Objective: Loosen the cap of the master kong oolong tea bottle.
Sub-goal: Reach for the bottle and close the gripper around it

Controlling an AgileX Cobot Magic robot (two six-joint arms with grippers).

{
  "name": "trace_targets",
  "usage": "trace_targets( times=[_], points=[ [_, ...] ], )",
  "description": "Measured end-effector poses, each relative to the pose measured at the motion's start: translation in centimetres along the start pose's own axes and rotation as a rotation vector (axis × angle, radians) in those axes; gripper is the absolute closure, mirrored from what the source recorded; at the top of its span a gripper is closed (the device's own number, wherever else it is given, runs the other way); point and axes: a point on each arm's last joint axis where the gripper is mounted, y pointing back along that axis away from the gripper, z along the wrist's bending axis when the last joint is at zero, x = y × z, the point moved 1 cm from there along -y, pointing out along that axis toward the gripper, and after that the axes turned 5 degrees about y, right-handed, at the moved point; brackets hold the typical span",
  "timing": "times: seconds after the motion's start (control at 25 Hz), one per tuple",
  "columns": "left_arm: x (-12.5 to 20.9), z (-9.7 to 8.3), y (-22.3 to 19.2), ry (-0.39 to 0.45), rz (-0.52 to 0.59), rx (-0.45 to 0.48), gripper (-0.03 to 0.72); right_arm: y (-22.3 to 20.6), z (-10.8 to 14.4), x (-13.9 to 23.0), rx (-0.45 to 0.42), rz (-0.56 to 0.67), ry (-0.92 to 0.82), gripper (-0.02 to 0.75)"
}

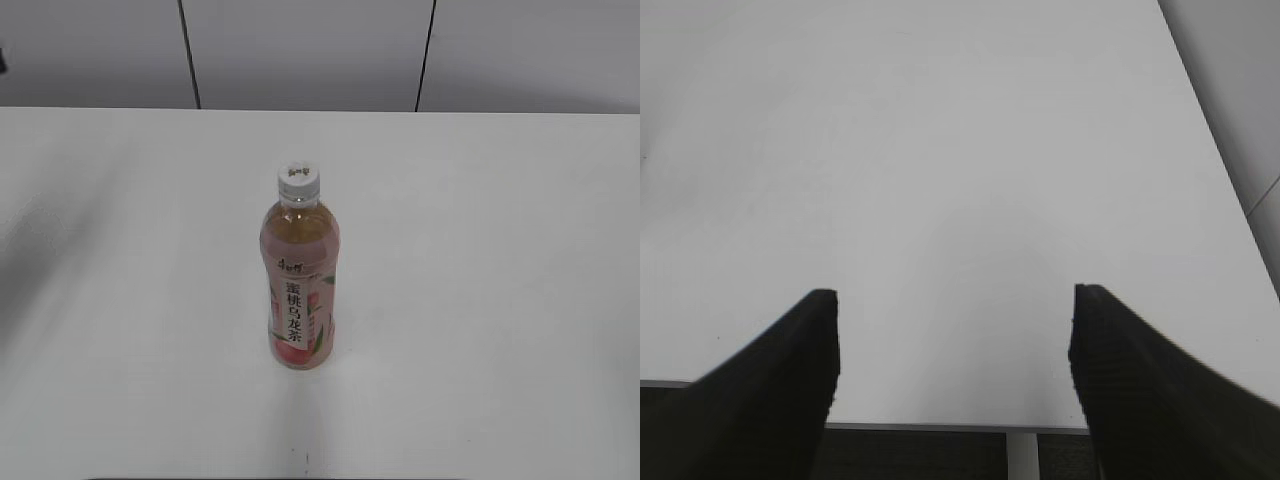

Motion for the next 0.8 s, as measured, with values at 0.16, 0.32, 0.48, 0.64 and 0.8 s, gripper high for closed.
trace_targets(
  times=[0.16, 0.32, 0.48, 0.64, 0.8],
  points=[
    [1.8, -1.7, -1.8, -0.052, 0.001, 0.062, 0.220, 0.0, 0.0, 0.0, 0.000, 0.000, 0.000, 0.192],
    [4.1, -3.2, -3.4, -0.104, 0.021, 0.120, 0.220, 0.0, 0.0, 0.0, 0.000, 0.000, 0.000, 0.192],
    [7.0, -3.2, -5.2, -0.100, 0.064, 0.119, 0.220, 0.0, 0.0, 0.0, 0.000, 0.000, 0.000, 0.192],
    [9.6, -3.5, -6.5, -0.054, 0.090, 0.157, 0.220, 0.0, 0.0, 0.0, 0.000, 0.000, 0.000, 0.192],
    [11.1, -4.0, -5.9, -0.034, 0.063, 0.256, 0.220, 0.0, 0.0, 0.0, 0.000, 0.000, 0.000, 0.192]
  ],
)
